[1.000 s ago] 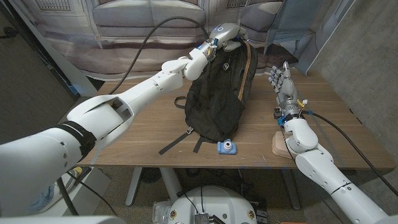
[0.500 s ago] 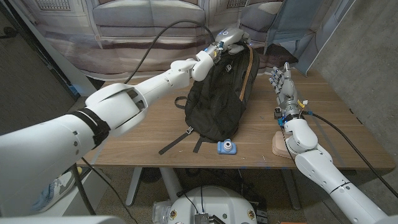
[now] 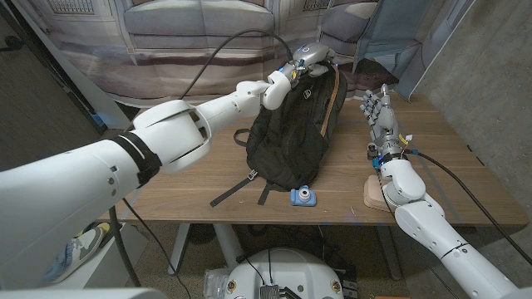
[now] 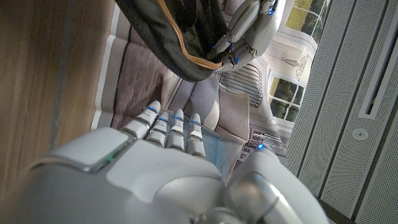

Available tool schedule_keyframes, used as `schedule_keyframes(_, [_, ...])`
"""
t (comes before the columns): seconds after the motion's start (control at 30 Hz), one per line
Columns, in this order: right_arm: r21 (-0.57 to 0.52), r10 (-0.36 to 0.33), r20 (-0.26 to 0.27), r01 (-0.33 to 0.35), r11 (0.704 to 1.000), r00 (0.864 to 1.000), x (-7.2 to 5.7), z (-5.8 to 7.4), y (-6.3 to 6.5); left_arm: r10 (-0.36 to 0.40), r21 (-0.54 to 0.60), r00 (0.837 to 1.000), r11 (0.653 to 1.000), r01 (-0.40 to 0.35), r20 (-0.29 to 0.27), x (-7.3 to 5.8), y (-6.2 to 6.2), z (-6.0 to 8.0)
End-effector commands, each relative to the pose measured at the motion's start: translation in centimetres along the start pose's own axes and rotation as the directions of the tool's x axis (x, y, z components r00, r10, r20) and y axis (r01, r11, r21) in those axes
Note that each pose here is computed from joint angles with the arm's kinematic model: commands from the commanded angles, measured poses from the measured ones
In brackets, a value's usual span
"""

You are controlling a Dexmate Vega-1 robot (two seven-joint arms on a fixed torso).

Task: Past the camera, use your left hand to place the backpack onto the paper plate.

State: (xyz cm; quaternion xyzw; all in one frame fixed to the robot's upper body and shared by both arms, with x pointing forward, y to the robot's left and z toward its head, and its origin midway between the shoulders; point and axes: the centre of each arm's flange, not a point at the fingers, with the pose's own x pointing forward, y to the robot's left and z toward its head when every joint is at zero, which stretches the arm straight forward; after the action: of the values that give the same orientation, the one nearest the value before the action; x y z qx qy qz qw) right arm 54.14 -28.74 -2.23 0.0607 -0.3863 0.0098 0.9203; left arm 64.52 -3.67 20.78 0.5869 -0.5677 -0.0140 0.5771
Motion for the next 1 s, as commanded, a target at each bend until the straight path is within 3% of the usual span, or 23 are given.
schedule_keyframes(0.03, [0.002,0.005,-0.001,-0.005,1.0,1.0,0.0,-0.1,-0.4,-0.032,0.011,0.999,0.999,0.033,-0.036,0.2,-1.2,-0.1])
schedule_keyframes(0.33, [0.001,0.004,-0.01,-0.004,1.0,1.0,0.1,-0.3,-0.5,-0.086,0.006,0.991,0.996,0.087,-0.107,0.2,-2.5,-0.7])
schedule_keyframes(0.53, [0.002,0.0,-0.012,0.0,1.0,1.0,0.1,-0.5,-0.6,-0.143,0.001,0.975,0.989,0.145,-0.172,0.3,-3.6,-0.9])
schedule_keyframes(0.77, [0.002,-0.005,-0.018,0.005,1.0,1.0,0.2,-1.0,-0.6,-0.239,-0.015,0.938,0.97,0.243,-0.251,0.2,-4.9,-1.4])
schedule_keyframes(0.9, [0.005,-0.007,-0.023,0.007,1.0,1.0,0.3,-1.3,-0.6,-0.255,-0.006,0.932,0.965,0.262,-0.257,-0.4,-5.7,-1.5])
schedule_keyframes(1.0, [0.006,-0.008,-0.026,0.008,1.0,1.0,0.4,-1.5,-0.6,-0.308,-0.03,0.902,0.949,0.314,-0.302,-0.3,-6.0,-1.9])
